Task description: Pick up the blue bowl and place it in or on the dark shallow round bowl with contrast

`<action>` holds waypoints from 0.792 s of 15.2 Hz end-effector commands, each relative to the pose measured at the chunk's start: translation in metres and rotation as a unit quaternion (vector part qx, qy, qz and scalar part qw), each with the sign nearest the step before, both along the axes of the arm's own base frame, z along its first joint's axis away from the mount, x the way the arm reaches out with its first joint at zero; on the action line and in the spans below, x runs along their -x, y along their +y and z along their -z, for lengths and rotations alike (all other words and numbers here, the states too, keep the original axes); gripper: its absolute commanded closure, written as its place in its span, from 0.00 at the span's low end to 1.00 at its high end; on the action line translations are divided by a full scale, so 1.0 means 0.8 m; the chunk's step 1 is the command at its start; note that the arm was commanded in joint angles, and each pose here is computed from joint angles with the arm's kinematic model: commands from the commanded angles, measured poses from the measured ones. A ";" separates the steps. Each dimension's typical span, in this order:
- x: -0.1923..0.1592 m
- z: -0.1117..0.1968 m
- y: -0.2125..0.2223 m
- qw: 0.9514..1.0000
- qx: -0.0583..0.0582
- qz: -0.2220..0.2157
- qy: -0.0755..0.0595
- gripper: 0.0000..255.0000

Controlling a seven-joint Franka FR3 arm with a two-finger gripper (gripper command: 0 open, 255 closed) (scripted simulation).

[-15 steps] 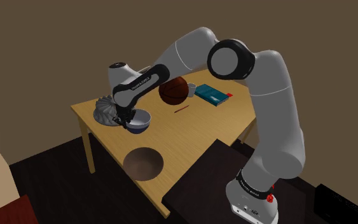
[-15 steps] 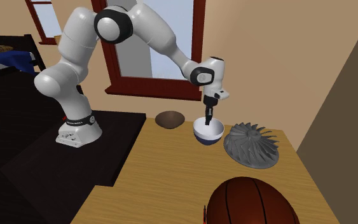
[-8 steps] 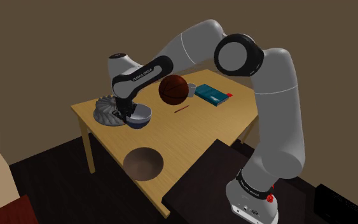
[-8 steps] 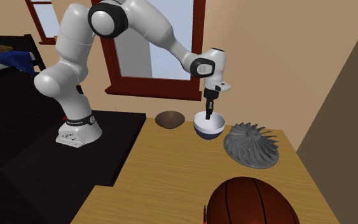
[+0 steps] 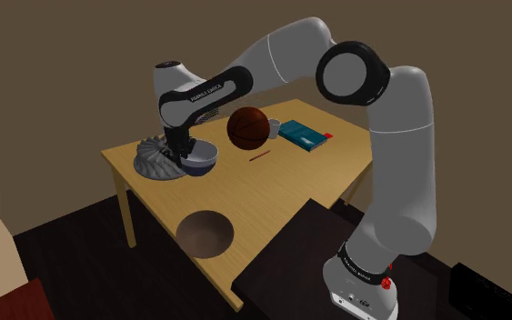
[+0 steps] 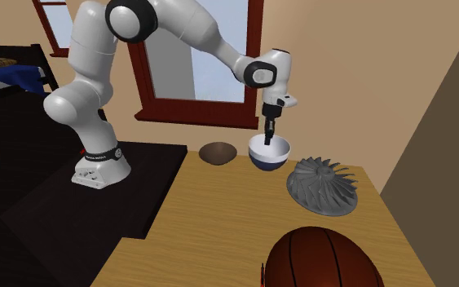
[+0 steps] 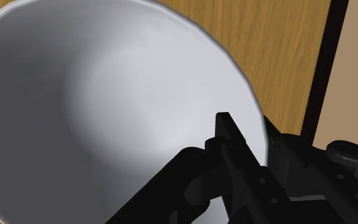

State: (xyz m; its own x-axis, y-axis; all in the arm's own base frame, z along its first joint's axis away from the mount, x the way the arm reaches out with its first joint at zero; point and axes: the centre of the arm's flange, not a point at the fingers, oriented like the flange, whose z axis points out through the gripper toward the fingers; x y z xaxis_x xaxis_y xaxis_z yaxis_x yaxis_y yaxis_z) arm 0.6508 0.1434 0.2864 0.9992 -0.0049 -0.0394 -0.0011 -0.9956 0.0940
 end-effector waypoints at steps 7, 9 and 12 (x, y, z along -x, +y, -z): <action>0.068 -0.028 0.044 1.000 0.000 0.000 0.000 1.00; 0.096 -0.031 0.062 1.000 0.000 0.000 0.000 1.00; 0.138 -0.035 0.088 1.000 0.000 0.000 0.000 1.00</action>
State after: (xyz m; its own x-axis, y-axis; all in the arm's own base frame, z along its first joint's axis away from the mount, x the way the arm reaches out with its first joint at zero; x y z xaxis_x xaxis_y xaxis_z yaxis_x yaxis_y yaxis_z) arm 0.5527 0.2062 0.3145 0.9992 -0.0040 -0.0397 -0.0003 -0.9956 0.0936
